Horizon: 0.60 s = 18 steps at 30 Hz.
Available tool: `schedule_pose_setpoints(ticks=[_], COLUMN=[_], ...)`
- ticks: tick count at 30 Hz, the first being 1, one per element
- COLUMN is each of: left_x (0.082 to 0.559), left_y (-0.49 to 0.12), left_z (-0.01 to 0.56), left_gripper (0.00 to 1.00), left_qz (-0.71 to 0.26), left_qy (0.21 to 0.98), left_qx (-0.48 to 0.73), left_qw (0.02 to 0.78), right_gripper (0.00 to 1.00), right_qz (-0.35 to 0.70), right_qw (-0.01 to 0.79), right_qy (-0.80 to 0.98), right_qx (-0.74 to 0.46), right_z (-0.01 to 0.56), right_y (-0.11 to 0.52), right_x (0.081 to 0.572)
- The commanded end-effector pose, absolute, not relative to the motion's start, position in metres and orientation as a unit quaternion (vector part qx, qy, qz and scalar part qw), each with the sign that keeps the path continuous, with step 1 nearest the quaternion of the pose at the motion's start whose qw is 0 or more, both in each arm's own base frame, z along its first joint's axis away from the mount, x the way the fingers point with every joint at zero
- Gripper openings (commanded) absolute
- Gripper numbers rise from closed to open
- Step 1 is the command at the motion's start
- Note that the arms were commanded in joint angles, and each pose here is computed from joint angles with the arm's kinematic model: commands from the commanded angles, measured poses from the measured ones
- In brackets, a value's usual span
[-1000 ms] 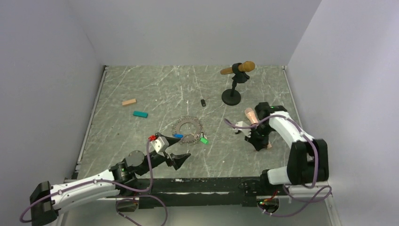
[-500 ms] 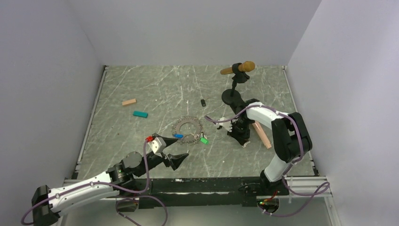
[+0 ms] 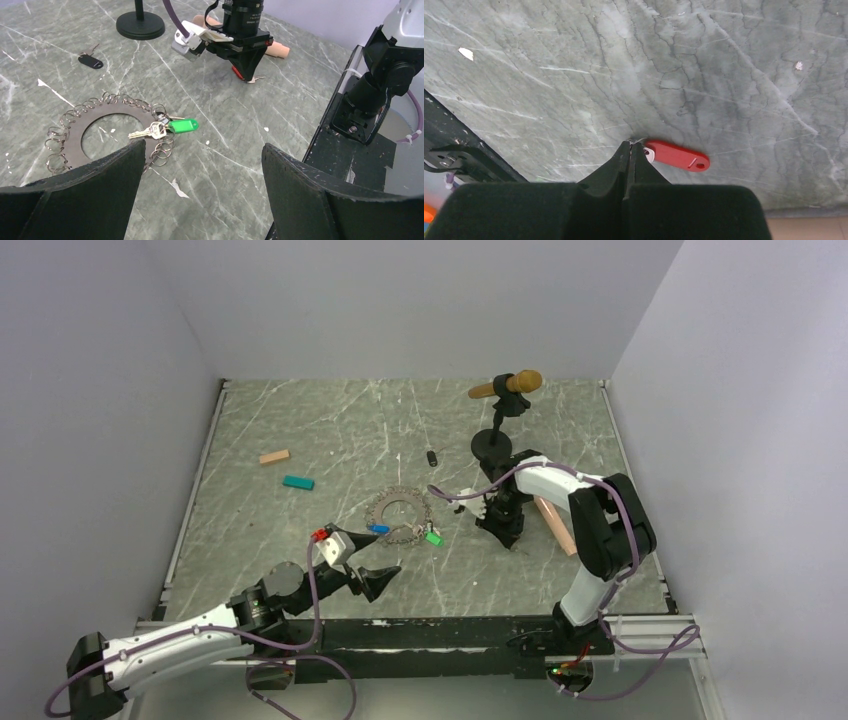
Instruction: Put the keys on the keyring
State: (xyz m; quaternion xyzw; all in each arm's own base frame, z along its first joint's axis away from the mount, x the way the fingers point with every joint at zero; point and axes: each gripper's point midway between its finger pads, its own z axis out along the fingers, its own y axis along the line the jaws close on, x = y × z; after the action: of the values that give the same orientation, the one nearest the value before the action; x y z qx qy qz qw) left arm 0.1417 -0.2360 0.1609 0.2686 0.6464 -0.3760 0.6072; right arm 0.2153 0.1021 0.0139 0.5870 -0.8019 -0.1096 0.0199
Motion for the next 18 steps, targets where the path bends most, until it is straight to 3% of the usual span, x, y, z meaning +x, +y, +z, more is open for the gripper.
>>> schedule_pose_setpoints(ticks=[1, 18], left_x=[0.143, 0.141], left_y=[-0.236, -0.236], left_z=[0.163, 0.163], left_gripper=[0.91, 0.91], left_qz=[-0.379, -0.383], left_qy=[0.645, 0.646], left_qx=[0.261, 0.259], left_qw=[0.61, 0.608], right_gripper=[0.0, 0.0], right_qz=[-0.083, -0.168], right_qw=[-0.021, -0.076], right_qy=[-0.806, -0.803], right_qx=[0.586, 0.566], right_z=[0.012, 0.032], right_y=[0.108, 0.143], right_x=[0.24, 0.252])
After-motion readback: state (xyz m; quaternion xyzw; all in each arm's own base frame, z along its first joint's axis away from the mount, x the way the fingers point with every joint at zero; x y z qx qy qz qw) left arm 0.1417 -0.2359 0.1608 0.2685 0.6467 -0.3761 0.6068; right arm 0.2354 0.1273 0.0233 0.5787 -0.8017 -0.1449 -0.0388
